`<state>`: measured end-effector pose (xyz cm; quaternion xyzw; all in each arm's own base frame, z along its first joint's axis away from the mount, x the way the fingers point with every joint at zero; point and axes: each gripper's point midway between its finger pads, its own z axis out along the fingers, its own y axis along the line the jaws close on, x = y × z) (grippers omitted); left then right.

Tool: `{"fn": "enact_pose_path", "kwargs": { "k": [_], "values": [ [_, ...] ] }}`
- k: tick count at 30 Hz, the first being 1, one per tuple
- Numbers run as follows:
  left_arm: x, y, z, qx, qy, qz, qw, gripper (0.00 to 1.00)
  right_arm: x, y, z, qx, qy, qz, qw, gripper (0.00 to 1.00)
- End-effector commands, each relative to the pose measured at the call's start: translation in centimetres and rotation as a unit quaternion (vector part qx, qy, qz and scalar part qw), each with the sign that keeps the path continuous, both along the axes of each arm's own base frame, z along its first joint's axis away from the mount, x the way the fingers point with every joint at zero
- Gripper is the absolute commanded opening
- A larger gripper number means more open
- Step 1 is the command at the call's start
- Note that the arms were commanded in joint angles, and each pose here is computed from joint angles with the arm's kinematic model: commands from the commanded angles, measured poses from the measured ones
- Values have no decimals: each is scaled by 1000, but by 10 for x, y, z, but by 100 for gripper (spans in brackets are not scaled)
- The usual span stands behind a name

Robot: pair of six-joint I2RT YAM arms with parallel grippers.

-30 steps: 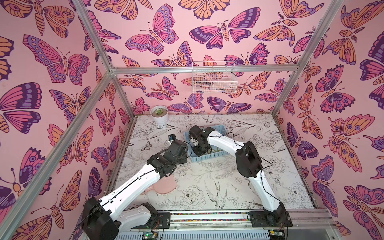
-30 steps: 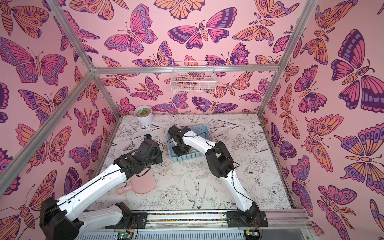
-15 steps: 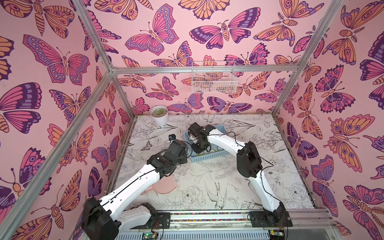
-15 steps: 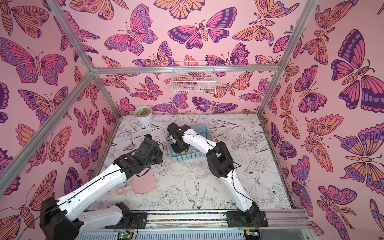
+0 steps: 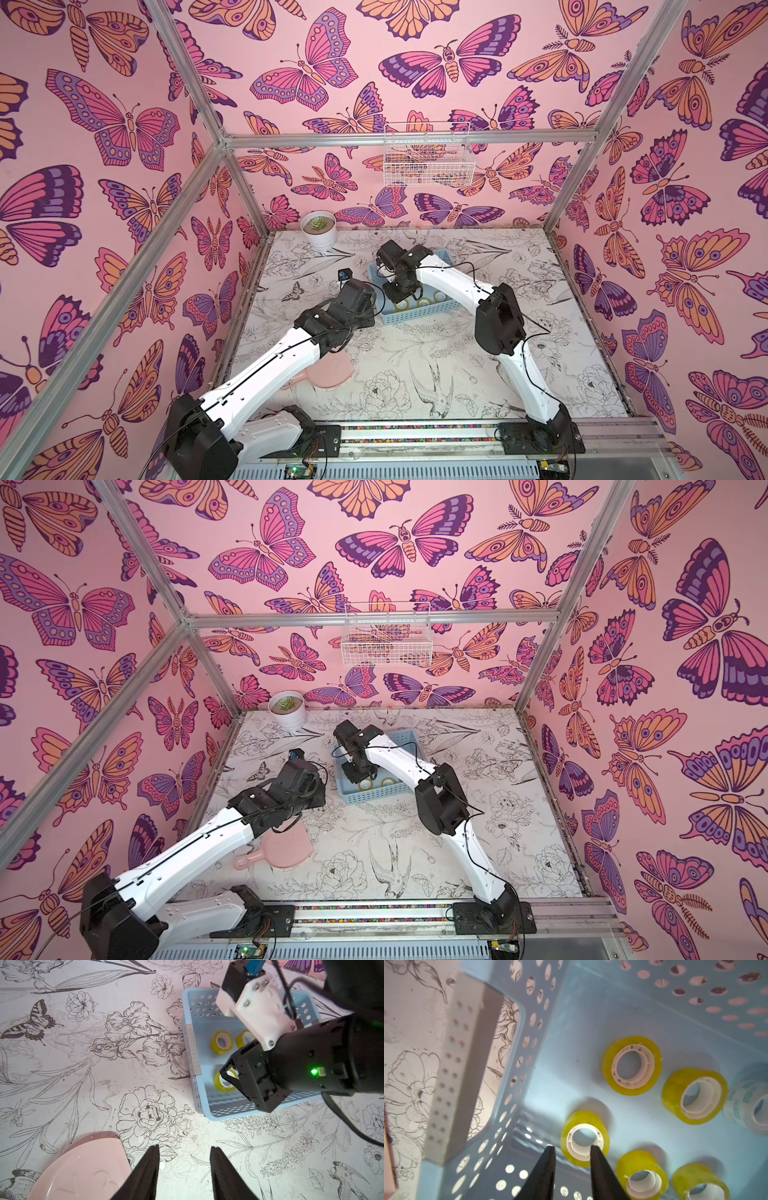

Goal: Put the transparent tape into the storage box
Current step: Reset both arms

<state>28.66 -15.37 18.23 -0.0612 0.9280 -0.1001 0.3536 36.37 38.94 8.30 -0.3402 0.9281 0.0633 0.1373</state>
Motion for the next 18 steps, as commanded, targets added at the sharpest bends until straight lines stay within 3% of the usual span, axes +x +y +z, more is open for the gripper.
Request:
{"fn": "enact_pose_path", "kwargs": {
  "k": [1, 9, 11, 12, 18],
  "values": [
    [5, 4, 17, 4, -23, 2, 1000, 51, 12, -20, 65, 28, -54, -32, 998, 48],
    [10, 16, 34, 27, -50, 10, 998, 65, 11, -65, 120, 47, -108, -81, 990, 86],
    [12, 19, 37, 32, -55, 14, 998, 68, 10, -79, 129, 49, -118, -98, 987, 90],
    [12, 21, 38, 36, -56, 16, 998, 70, 9, -87, 134, 51, -125, -108, 985, 100],
    [18, 34, 44, 64, -71, 35, 995, 83, 6, -138, 150, 48, -170, -175, 969, 99]
  ]
}}
